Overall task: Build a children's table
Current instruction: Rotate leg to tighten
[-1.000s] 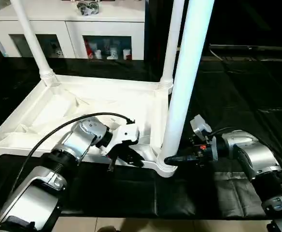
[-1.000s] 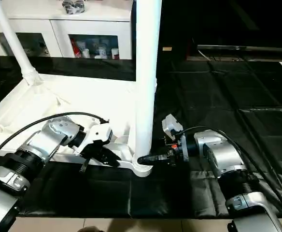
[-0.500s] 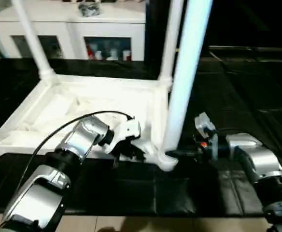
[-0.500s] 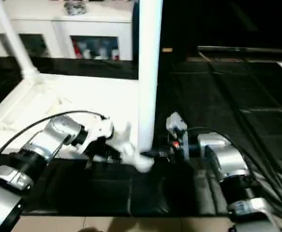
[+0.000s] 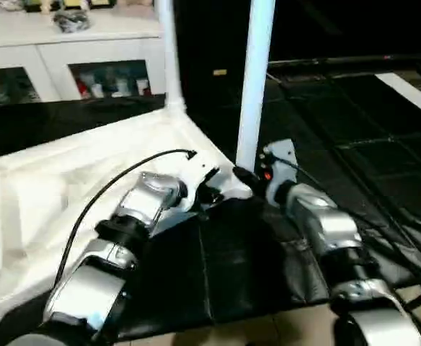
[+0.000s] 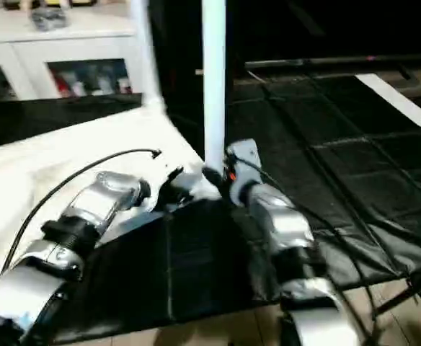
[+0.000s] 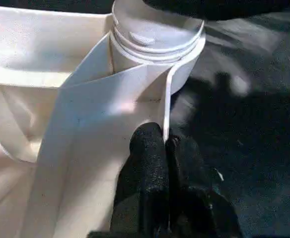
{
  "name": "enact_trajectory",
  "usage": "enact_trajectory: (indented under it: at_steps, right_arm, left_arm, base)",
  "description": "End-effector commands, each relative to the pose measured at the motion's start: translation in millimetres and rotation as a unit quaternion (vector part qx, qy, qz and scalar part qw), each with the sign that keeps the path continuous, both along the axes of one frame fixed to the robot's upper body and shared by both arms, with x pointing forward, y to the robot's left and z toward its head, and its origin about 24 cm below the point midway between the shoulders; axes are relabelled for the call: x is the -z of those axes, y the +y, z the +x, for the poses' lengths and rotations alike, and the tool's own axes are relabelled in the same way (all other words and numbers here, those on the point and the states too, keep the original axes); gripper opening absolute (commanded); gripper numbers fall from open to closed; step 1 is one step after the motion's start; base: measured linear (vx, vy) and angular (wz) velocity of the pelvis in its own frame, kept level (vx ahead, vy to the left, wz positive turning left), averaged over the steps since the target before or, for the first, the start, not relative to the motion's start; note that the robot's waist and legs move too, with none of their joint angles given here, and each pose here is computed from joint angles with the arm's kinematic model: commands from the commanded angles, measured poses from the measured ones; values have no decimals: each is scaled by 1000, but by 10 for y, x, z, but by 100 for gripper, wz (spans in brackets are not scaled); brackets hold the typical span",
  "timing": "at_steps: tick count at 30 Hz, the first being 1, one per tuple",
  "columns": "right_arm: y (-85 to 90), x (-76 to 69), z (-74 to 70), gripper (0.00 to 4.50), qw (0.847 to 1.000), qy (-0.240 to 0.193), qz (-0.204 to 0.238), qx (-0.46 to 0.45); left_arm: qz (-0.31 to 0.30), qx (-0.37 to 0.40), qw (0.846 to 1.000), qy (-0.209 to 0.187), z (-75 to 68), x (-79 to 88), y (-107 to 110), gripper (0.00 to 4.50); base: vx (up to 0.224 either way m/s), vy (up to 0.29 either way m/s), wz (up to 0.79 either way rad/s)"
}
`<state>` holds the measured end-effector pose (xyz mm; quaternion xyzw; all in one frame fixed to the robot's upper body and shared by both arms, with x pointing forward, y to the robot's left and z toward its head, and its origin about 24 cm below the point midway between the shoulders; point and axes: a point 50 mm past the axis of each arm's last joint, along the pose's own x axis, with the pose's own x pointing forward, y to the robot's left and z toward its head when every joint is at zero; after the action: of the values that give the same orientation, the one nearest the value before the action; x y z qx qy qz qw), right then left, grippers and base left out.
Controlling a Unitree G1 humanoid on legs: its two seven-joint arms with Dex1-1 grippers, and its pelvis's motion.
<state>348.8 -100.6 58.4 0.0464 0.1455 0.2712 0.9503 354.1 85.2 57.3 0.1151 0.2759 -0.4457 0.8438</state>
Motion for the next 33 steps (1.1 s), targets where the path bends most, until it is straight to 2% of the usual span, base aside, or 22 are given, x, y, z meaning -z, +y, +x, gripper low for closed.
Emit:
enact_trajectory:
  at_steps: [1, 2, 3, 7, 9, 11, 12, 13, 15, 16, 17, 18, 20, 21, 23, 24, 25, 30, 31, 33]
  right_arm:
    - [406, 49, -84, 231, 997, 25, 24, -68]
    - [419, 47, -86, 252, 997, 22, 22, -72]
    - [428, 40, -91, 252, 996, 17, 25, -79]
    - [385, 38, -95, 298, 996, 18, 41, -83]
    - [225, 36, -107, 310, 994, 13, 34, -104]
    - [119, 27, -114, 331, 993, 8, 29, -114]
    - [119, 27, -114, 343, 993, 8, 29, -114]
    - [-114, -3, -140, 350, 989, -9, 15, -145]
    - [-198, -18, -153, 361, 988, -15, 11, -156]
    - [-362, -60, -207, 374, 980, -26, 5, -197]
    - [-362, -60, -207, 386, 980, -26, 5, -197]
    - [-481, -85, -271, 398, 971, -22, 1, -236]
    - [-519, -91, -294, 406, 968, -17, 1, -249]
    - [-590, -102, -358, 418, 957, -3, -1, -290]
    - [-617, -112, -396, 418, 949, 4, -2, -316]
    - [-644, -126, -437, 418, 937, 14, 0, -348]
    - [-644, -126, -437, 418, 937, 14, 0, -348]
    - [-665, -148, -478, 418, 914, 18, -5, -406]
    - [-665, -148, -478, 418, 914, 18, -5, -406]
    - [-643, -154, -488, 393, 901, 24, -3, -433]
  left_arm:
    - [-61, 37, 997, -37, 28, -271, -335, 0]
    - [-60, 41, 997, -38, 24, -270, -335, 0]
    - [-58, 45, 997, -39, 18, -268, -328, 0]
    - [-49, 65, 996, -45, 1, -259, -289, 0]
    - [-44, 91, 994, -38, -33, -239, -233, 0]
    - [-41, 105, 993, -32, -54, -228, -197, 0]
    - [-41, 105, 993, -32, -54, -228, -197, 0]
    - [-31, 141, 989, -27, -90, -211, -111, 0]
    - [-28, 154, 987, -23, -106, -204, -78, 0]
    - [-22, 179, 983, -15, -138, -189, -20, 0]
    - [-22, 179, 983, -15, -138, -189, -20, 0]
    - [-19, 199, 980, -7, -165, -176, 24, 0]
    - [-18, 206, 978, -3, -176, -171, 40, 0]
    - [-12, 237, 971, -7, -206, -170, 76, 0]
    - [-11, 253, 968, -2, -226, -170, 100, 0]
    - [-12, 277, 961, 3, -259, -174, 134, 0]
    - [-12, 277, 961, 3, -259, -174, 134, 0]
    - [1, 354, 935, 27, -381, -174, 235, 0]
    - [1, 354, 935, 27, -381, -174, 235, 0]
    - [12, 374, 927, 31, -414, -156, 267, 0]
  base:
    - [0, 0, 0]
    - [0, 0, 0]
    - [0, 0, 0]
    - [0, 0, 0]
    - [0, 0, 0]
    - [0, 0, 0]
    - [0, 0, 0]
    - [0, 0, 0]
    - [0, 0, 0]
    - [0, 0, 0]
    - [0, 0, 0]
    - [0, 0, 0]
    - [0, 0, 0]
    - [0, 0, 0]
    - [0, 0, 0]
    - [0, 0, 0]
    - [0, 0, 0]
    - [0, 0, 0]
    - [0, 0, 0]
    - [0, 0, 0]
